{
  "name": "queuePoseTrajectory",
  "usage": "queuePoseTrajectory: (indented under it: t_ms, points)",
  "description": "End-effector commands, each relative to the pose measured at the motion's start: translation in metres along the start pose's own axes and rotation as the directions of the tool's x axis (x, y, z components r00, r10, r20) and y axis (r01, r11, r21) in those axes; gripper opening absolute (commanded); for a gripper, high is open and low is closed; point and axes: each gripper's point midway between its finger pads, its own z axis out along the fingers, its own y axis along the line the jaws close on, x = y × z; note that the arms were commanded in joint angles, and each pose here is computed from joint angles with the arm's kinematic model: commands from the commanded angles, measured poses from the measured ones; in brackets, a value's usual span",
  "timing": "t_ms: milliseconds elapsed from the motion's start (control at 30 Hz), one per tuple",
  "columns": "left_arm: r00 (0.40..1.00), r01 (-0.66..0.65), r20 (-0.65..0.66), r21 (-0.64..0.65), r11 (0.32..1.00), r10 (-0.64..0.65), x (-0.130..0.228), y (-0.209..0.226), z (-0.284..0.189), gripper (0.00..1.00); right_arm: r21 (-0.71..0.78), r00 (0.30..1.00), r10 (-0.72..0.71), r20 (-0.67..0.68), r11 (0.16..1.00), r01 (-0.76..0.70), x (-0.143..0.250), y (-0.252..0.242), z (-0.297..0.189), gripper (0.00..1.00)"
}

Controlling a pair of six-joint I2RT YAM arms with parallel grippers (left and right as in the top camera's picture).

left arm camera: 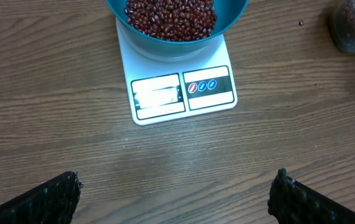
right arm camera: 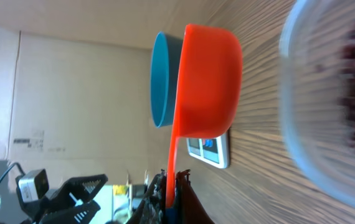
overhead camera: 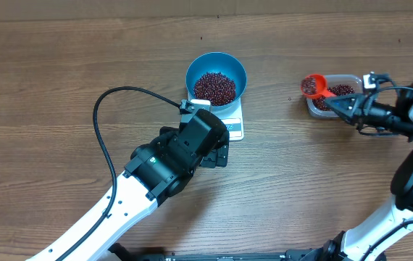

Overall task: Scoop item into bowl and weigh 150g on scale
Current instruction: 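Lift the filled red cup with the right gripper toward the blue bowl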

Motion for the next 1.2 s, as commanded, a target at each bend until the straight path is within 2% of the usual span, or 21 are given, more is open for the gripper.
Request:
queuePoseTrajectory:
  t_ms: [0,633,767,1167]
  points:
    - [1.0,0.011,0.006,-0.007,1.0,-0.011,-0.002,0.0,0.0,1.0,-0.067,1.0,-0.012,-0.028,0.998,0.01,0.003,0.013,0.017,0.04]
    - [1.0,0.011,0.006,-0.007,1.0,-0.011,-0.002,0.0,0.0,0.99,-0.191,0.973,-0.07,-0.219,0.981,0.028,0.044,0.054,0.09,0.04]
    - [1.0,0.011,0.006,-0.007,1.0,-0.011,-0.002,0.0,0.0,1.0,-0.254,0.969,-0.104,-0.223,0.966,0.046,0.047,0.067,0.1,0.04]
    - [1.0,0.011,0.006,-0.007,1.0,-0.011,-0.001,0.0,0.0,1.0,-0.272,0.955,-0.152,-0.256,0.959,0.079,0.056,0.072,0.115,0.04]
